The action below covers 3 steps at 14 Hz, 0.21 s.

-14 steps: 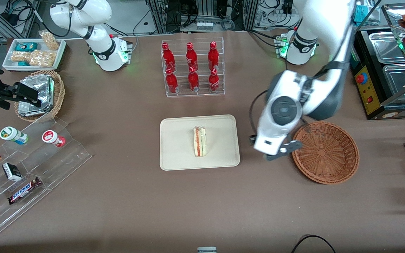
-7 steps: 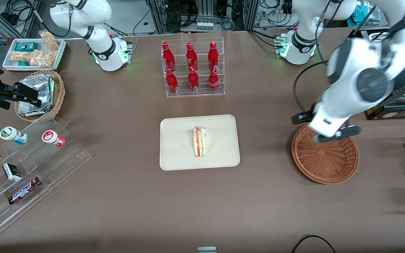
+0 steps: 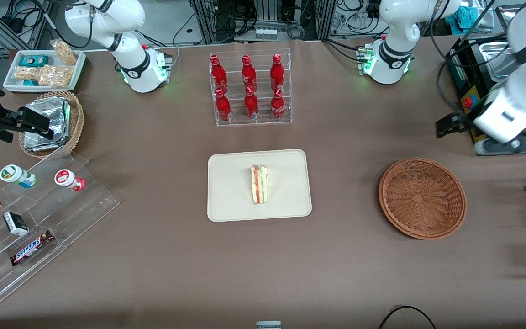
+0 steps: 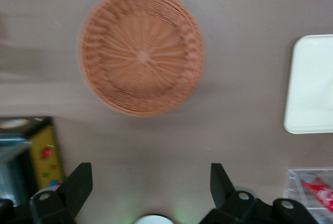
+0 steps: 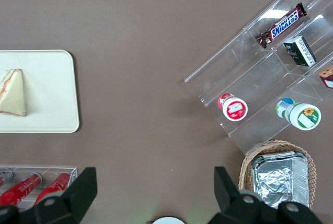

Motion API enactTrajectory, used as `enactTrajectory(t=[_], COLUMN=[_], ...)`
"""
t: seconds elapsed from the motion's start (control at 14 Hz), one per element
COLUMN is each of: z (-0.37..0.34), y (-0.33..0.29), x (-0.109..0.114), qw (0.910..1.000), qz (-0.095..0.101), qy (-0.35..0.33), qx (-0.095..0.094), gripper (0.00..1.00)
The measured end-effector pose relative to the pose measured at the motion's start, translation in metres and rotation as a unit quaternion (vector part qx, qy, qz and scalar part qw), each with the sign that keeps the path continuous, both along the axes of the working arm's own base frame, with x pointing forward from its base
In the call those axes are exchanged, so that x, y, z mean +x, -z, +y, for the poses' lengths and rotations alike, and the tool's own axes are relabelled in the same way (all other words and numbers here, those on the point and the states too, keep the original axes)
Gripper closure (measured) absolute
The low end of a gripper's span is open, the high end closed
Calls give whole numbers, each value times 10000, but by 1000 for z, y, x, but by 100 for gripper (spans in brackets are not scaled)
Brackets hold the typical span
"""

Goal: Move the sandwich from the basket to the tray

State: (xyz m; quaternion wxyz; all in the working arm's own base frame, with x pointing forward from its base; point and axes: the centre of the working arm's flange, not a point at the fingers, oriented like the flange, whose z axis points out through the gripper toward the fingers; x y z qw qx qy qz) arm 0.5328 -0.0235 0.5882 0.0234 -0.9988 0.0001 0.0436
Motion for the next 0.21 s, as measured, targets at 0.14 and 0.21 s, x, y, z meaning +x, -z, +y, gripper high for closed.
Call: enactTrajectory(t=[0.14,0.21], z=[22,31], y=[-26,-35], x=[-3,-3], qw=[9996,9992], qz=[-256,-349], qy=[-86,-153], qx=[119,117], gripper=[0,0])
